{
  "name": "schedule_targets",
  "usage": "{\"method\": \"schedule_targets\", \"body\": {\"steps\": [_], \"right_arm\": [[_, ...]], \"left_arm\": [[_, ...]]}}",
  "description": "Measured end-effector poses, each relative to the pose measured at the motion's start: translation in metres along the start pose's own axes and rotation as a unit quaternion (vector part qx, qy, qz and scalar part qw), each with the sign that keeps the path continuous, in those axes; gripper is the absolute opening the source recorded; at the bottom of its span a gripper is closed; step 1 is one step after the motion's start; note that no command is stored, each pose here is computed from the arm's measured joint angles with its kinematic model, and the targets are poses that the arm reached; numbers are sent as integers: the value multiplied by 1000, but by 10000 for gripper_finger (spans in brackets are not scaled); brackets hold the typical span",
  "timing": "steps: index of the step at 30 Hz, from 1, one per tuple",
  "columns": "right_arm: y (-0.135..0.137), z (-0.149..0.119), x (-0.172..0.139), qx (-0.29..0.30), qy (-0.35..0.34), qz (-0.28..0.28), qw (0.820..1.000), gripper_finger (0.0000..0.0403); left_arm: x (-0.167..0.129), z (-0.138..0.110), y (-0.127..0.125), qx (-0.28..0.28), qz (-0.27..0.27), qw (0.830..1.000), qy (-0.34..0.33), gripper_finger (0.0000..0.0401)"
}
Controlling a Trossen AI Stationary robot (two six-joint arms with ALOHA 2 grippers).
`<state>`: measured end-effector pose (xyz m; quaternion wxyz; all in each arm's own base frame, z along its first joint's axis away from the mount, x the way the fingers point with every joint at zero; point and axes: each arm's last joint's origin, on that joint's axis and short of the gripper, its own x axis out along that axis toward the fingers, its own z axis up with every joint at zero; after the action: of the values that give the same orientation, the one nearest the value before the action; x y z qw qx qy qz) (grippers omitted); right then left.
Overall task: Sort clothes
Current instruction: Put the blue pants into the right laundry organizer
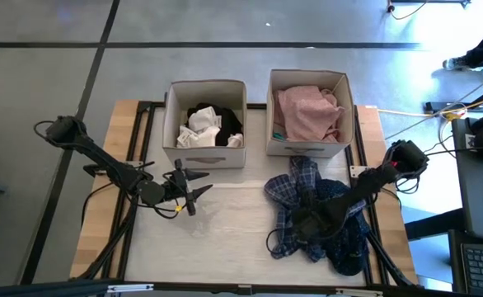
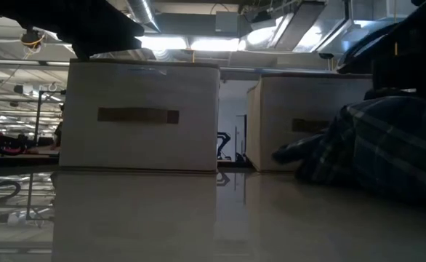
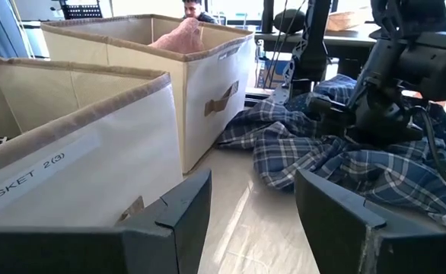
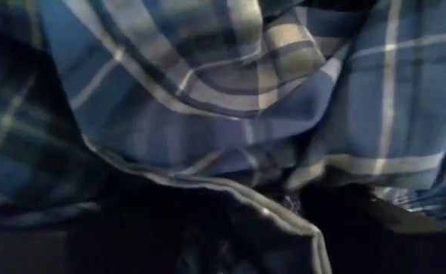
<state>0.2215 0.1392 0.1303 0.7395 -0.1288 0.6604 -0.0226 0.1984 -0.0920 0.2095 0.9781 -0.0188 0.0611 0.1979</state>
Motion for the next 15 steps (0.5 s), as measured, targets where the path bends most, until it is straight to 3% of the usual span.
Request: {"method": "schedule_targets", "body": {"steps": [3,10,15], "right_arm": [[0,1,1,4,-3,6,1000,199],[1,3,2,8,-17,7,1000,27],[0,6,1,12,-23,-8,1000,36]], "left_arm": [[0,0,0,0,0,1000,0,180],[0,0,0,0,0,1000,0,180],[0,0,0,0,0,1000,0,180]]}}
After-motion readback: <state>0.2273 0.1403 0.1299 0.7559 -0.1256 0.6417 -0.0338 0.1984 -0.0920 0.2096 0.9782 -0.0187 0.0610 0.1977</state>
